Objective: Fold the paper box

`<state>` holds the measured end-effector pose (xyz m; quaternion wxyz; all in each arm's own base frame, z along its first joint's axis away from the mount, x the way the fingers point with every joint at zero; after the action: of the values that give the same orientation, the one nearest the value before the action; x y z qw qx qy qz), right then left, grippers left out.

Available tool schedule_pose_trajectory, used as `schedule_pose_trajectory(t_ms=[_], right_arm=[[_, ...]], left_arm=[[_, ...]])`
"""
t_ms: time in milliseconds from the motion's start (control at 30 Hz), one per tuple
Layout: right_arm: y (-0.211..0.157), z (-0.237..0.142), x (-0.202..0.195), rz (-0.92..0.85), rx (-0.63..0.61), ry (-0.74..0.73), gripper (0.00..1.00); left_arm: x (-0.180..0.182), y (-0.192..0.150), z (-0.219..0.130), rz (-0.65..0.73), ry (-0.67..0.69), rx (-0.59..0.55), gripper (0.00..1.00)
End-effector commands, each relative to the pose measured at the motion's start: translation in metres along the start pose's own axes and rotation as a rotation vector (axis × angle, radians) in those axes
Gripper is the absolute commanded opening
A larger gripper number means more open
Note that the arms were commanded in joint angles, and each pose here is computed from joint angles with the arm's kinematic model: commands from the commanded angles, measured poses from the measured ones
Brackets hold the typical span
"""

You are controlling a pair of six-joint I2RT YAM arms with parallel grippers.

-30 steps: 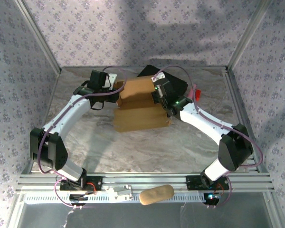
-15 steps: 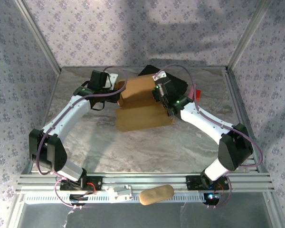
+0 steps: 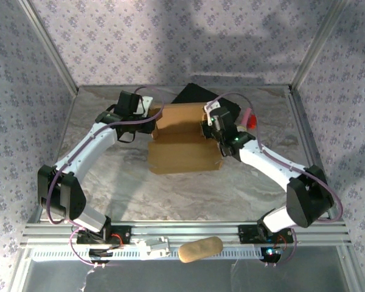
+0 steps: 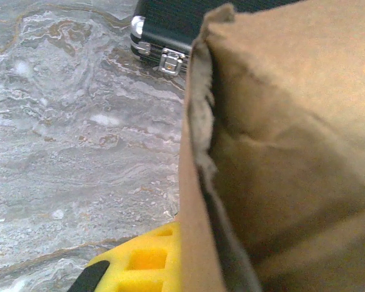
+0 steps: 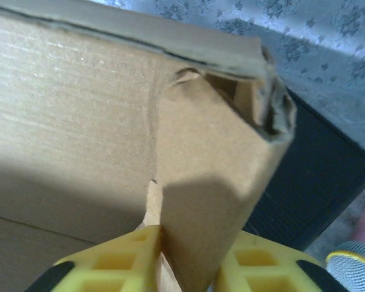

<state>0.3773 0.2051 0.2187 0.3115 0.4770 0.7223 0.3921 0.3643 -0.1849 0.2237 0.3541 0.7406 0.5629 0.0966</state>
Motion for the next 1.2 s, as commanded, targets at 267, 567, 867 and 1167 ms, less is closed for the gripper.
schedule_pose_trajectory(t_ms=[267,567,867,1167], right_arm=[[-0.019,-0.011,0.0,0.027,0.018,0.098,0.47],[-0.023,-0.026,0.003,0.035,-0.002,0.219,0.5],[-0.009,-0.042,0.012,0.055,-0.018,0.388,0.64],[0.004,-0.056,0.007,0.086,-0.02,0.481,0.73]], left_arm=[[-0.012,0.023,-0.019,-0.033,-0.04,-0.08,0.0],[-0.011,0.023,-0.018,-0.029,-0.034,-0.07,0.0],[-0.013,0.022,-0.015,-0.015,-0.028,-0.061,0.0],[-0.014,0.021,-0.011,-0.008,-0.024,-0.048,0.0]])
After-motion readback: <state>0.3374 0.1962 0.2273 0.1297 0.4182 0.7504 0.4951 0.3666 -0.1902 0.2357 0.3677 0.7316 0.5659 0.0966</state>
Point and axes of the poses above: each hand's point on the last joint's axis, 136 mm out from that joint toward the fingers, its own z axis out along the fingers, its own x axis along the line the jaws close on, y = z × x, the point moved 2 cm from there along -z, back along the fingers, and after that the axes turned 2 degrees about -z, right-handed, at the moved point
